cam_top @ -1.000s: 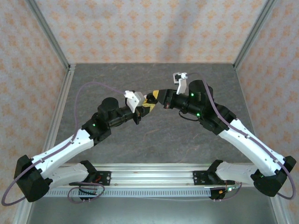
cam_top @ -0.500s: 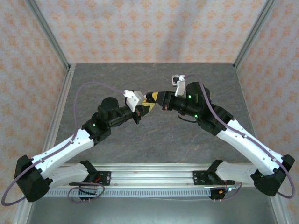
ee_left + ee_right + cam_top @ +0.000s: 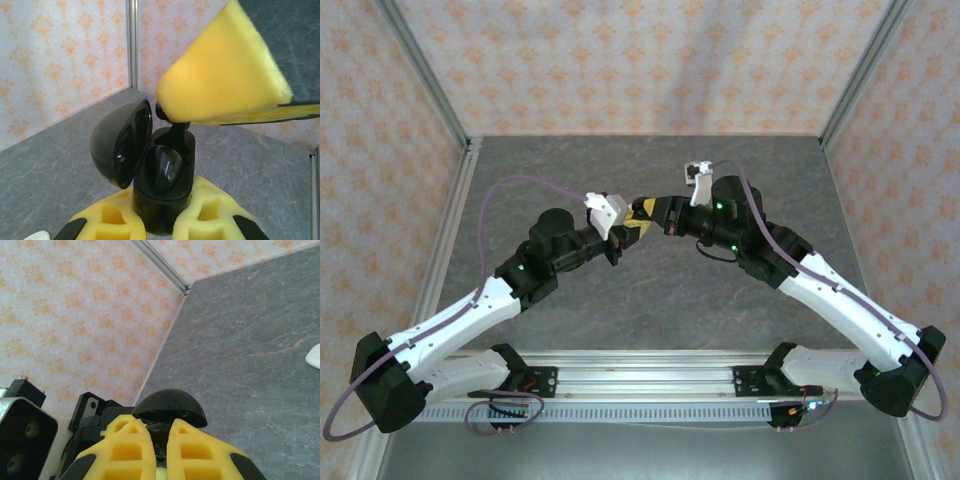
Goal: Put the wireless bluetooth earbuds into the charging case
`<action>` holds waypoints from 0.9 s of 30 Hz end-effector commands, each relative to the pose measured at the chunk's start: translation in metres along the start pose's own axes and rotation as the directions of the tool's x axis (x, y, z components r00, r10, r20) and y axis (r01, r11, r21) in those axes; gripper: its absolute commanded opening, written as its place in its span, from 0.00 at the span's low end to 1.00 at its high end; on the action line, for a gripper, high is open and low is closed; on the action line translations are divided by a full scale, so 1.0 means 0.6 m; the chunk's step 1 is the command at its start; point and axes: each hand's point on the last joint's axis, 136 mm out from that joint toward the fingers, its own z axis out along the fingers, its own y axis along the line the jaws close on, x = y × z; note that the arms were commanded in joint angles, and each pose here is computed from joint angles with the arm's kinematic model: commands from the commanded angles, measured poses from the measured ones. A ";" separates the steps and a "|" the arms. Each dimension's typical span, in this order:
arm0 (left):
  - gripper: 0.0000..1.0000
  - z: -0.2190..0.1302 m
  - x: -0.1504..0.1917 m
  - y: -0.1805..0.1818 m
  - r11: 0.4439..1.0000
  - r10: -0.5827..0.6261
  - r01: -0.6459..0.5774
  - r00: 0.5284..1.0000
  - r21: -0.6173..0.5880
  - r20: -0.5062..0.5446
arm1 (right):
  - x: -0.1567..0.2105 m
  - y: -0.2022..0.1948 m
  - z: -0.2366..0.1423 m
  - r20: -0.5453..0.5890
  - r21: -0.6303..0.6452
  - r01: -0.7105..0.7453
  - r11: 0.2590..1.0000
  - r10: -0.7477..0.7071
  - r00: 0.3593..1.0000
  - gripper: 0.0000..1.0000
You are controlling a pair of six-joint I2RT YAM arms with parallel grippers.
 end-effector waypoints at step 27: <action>0.00 -0.009 -0.053 -0.004 0.999 0.036 -0.035 0.996 -0.014 0.085 | 0.046 -0.050 0.035 -0.141 0.189 -0.060 0.980 0.088 0.986 0.12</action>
